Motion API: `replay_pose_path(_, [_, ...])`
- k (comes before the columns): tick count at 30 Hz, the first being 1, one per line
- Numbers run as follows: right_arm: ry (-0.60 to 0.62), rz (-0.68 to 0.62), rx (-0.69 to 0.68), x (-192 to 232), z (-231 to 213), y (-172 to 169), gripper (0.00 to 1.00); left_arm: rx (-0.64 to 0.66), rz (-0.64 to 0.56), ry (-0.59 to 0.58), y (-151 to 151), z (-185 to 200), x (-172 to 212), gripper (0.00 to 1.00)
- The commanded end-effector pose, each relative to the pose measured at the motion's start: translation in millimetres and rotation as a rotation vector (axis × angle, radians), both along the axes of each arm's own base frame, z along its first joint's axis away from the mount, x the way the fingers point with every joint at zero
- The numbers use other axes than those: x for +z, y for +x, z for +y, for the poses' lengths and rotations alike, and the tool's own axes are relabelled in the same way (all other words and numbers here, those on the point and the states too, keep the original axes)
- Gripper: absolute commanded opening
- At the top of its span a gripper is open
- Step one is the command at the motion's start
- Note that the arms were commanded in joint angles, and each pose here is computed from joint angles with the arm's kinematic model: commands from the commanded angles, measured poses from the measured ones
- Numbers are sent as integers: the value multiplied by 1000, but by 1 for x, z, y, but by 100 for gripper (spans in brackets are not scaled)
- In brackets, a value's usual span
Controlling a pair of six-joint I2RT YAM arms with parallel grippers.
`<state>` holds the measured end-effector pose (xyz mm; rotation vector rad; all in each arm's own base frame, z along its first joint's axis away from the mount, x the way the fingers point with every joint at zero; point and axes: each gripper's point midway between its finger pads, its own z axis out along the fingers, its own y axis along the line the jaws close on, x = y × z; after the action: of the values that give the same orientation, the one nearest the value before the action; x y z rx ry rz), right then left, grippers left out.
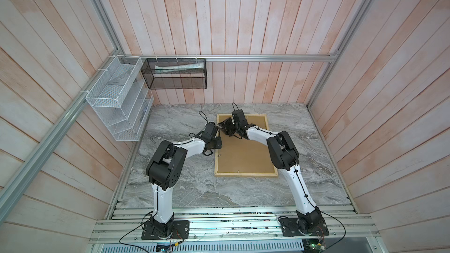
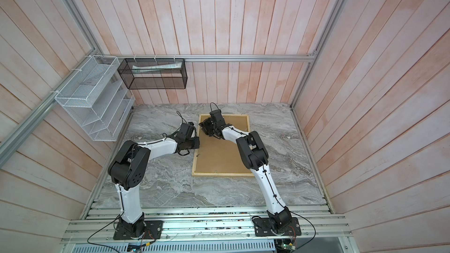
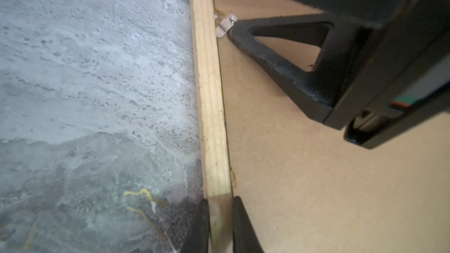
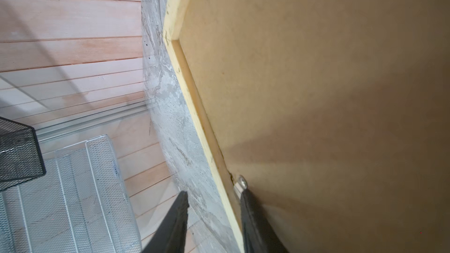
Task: Put the photo into the frame
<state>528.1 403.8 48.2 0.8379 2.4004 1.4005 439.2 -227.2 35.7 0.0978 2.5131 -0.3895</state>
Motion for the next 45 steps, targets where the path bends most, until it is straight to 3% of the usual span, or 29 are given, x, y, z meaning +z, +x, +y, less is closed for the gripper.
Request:
replay_pose_path(1, [-134, 258, 39, -116, 5, -60, 37, -160, 132, -66, -42, -34, -25, 3])
replay_pose_path(9, [-180, 36, 194, -58, -8, -55, 37, 2, 136, 12, -29, 6, -26, 1])
replay_pose_path(16, [-204, -14, 252, -31, -45, -104, 37, 53, 140, 14, -26, 12, -30, 2])
replay_pose_path(20, [-217, 23, 282, -34, -60, -147, 37, 43, 119, -18, -25, 7, -21, 20])
replay_pose_path(25, [-233, 40, 336, -31, -63, -191, 37, 53, 63, -27, -26, 11, 5, 29])
replay_pose_path(33, [-265, 6, 441, -24, -42, -214, 37, 40, 31, -32, -63, 25, 36, 30])
replay_pose_path(37, [-361, -20, 496, -32, -51, -221, 37, -5, 67, -57, -92, 17, 28, 27])
replay_pose_path(40, [-411, -38, 610, -40, -50, -225, 37, -15, 89, -48, -104, 13, 18, 24])
replay_pose_path(45, [-356, -24, 723, -55, -38, -234, 37, -34, 106, -54, -113, 4, 9, 20])
